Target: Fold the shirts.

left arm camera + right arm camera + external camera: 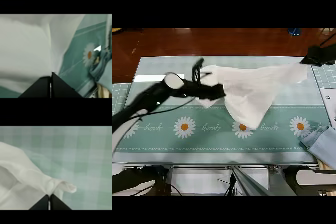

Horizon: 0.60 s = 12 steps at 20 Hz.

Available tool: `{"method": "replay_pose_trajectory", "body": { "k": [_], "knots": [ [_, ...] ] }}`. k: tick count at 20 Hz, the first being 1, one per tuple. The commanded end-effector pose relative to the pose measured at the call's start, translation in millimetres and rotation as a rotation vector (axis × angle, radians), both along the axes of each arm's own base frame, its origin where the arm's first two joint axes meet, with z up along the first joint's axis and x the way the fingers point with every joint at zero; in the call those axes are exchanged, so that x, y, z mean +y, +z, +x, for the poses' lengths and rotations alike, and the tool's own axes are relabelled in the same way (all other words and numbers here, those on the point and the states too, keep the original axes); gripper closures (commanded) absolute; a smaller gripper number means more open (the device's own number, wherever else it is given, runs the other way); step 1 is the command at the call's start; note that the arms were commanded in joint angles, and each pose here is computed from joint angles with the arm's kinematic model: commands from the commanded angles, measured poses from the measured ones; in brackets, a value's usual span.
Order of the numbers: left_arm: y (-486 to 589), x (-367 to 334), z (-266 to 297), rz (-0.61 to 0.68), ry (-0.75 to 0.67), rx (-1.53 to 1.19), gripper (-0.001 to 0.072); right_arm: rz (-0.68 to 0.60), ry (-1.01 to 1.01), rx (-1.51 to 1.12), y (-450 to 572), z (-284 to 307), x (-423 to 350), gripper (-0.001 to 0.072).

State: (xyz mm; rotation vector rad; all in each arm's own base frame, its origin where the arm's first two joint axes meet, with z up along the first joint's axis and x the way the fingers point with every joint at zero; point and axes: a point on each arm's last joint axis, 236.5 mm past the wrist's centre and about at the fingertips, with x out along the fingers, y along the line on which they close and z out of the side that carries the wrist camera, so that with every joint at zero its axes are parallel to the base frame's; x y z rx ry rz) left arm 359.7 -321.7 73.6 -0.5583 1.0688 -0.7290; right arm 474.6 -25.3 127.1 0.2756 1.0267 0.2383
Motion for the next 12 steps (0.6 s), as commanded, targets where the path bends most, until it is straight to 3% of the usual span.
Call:
{"method": "replay_pose_trajectory", "body": {
  "k": [1,3,7,10,12],
  "knots": [
    [169,19,-7,-0.112,-0.034,-0.378,0.0687,0.007,-0.042,-0.211,64,9,4,0.0690],
    [275,61,-21,-0.152,0.044,-0.627,0.0687,-0.024,-0.081,-0.382,121,4,2,0.0690],
    [419,167,-75,-0.092,0.313,-1.007,0.0687,-0.135,-0.182,-0.759,251,-37,-9,0.0690],
    [440,204,-113,-0.039,0.424,-1.033,0.0687,-0.185,-0.253,-0.961,325,-94,-9,0.0690],
    [424,201,-129,-0.007,0.394,-0.972,0.0687,-0.203,-0.266,-1.047,356,-131,-2,0.0691]
  ]
}}
